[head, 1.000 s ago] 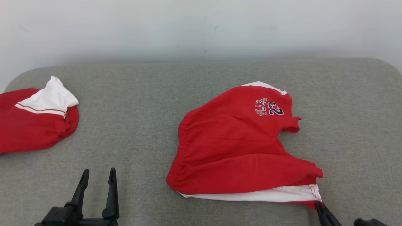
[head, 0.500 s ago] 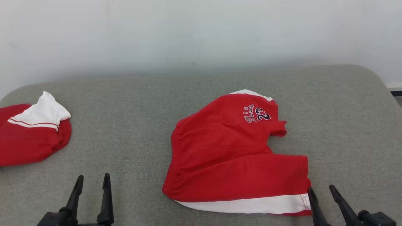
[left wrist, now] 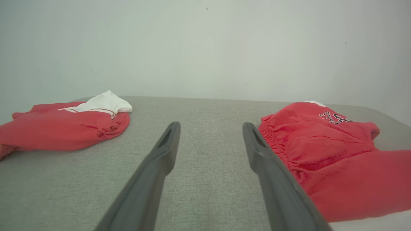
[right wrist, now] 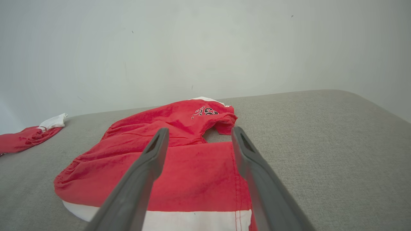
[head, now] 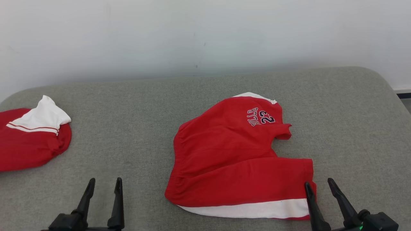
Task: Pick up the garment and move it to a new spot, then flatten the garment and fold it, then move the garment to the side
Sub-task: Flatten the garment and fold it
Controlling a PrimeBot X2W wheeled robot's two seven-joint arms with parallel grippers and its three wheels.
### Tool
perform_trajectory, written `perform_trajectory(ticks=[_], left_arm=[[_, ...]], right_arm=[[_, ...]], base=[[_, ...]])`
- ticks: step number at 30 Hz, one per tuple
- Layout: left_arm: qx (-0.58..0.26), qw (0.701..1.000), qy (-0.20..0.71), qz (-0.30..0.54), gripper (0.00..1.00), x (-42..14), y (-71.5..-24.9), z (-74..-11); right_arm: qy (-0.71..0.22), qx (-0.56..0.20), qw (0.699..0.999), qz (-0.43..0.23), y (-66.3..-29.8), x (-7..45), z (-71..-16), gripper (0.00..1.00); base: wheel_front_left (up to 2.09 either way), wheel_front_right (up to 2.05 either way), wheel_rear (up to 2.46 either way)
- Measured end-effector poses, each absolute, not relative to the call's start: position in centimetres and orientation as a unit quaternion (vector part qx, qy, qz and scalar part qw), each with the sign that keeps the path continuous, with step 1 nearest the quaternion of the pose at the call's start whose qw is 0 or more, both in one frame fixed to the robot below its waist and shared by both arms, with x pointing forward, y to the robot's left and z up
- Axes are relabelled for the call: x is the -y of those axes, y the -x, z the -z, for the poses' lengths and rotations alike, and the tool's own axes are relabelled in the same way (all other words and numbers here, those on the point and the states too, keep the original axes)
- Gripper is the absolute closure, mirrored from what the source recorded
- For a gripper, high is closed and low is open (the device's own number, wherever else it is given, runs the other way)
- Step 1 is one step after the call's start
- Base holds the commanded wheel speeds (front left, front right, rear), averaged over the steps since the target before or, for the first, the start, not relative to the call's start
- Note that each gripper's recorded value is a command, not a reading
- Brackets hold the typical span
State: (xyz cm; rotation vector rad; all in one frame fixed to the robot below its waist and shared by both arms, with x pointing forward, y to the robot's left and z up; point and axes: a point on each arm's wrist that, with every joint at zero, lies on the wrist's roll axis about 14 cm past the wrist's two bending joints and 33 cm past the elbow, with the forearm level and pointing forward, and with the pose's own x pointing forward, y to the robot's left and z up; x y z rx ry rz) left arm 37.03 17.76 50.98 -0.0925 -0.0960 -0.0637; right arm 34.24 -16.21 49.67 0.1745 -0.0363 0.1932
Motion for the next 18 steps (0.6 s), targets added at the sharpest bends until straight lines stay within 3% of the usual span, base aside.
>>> perform_trajectory(ticks=[18], left_arm=[[-0.12, 0.967, 0.032, 0.222, 0.0, -7.5, -39.5, -41.8]], right_arm=[[-0.085, -0.008, 0.995, -0.058, -34.4, 18.7, -48.0, 0.0]], base=[[0.0, 0.0, 0.0]])
